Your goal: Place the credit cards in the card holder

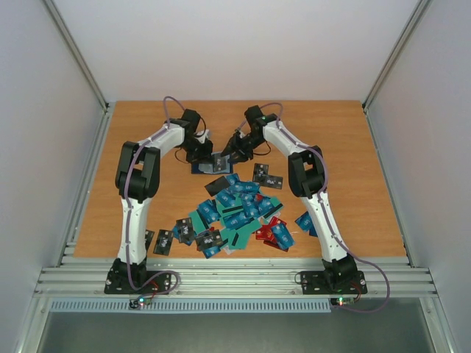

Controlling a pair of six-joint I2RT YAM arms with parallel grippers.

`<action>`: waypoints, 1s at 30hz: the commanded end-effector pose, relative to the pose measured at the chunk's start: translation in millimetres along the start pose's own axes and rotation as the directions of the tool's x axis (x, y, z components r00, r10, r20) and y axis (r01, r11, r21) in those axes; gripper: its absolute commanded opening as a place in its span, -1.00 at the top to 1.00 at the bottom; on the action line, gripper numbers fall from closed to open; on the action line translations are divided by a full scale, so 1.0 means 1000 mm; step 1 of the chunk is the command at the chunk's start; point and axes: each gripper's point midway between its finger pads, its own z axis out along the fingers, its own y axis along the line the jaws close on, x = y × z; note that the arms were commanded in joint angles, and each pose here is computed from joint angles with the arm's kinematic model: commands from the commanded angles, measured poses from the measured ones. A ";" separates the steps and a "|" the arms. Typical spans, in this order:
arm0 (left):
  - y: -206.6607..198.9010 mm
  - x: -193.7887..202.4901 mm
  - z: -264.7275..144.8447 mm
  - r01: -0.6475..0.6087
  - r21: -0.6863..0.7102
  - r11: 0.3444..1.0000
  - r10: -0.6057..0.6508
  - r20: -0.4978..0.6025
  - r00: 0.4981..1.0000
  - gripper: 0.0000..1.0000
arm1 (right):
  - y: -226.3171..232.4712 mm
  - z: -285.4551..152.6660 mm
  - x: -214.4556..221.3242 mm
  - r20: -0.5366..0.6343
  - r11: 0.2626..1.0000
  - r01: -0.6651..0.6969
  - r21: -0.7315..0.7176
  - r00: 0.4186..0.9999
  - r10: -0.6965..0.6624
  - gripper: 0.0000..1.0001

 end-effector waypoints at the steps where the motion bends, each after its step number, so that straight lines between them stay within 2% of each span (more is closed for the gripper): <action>1: 0.015 0.009 0.019 -0.005 -0.044 0.999 0.003 -0.039 0.999 1.00 | 0.002 -0.005 0.008 -0.003 0.998 0.042 0.048 0.999 -0.042 0.19; 18: 0.015 0.009 0.024 0.005 -0.028 1.000 -0.006 -0.040 0.999 1.00 | 0.013 0.009 0.017 -0.040 0.997 0.077 0.030 0.996 -0.075 0.19; 30: 0.001 -0.001 0.010 0.027 0.005 1.000 -0.027 0.005 1.000 0.99 | 0.026 0.006 0.023 -0.050 0.994 0.110 0.015 0.993 -0.109 0.19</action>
